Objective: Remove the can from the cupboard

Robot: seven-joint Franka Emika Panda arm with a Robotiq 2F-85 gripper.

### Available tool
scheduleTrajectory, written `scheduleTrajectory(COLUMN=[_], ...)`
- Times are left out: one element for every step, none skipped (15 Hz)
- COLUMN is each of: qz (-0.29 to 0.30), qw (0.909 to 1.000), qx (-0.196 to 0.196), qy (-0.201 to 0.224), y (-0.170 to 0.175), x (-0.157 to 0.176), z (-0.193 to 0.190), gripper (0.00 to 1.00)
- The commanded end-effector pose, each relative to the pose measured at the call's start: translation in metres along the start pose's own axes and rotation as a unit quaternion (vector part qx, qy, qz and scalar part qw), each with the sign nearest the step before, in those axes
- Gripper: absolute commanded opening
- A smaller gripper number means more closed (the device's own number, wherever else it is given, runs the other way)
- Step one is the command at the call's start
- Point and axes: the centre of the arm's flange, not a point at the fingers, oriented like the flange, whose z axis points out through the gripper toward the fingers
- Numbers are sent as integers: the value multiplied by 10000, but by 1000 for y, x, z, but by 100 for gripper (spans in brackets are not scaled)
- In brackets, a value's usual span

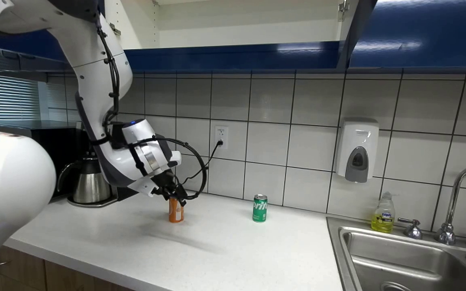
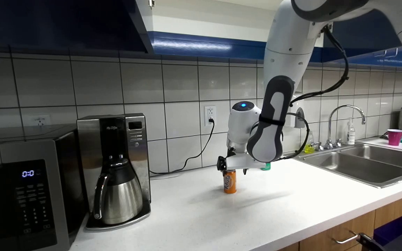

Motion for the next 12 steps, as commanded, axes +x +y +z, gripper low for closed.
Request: scheduleTrajectory(qz=[108,143,165,183,196,192,174,126,56,-77,-188,-312], qw=[9999,9998,9998,9997,9996,9996,9995,9994,9993,9991,9987,9981], qx=[-22,-20,-6,-2,6,3,19,39,31,9,11,5], qy=[-99,-129,-146,-168,-200,-228,-271,-335,-378,-419,-465,-533], y=[9,10,11,11,11,11,11,11,10,8,8,7], x=[6,9,11,13,16,18,20,22,23,24,25,26], z=[-64,-72,-81,-91,-101,-110,-119,-129,-137,-148,-156,-165], gripper=[100,100,100,100,100,100,100,100,100,100,100,100])
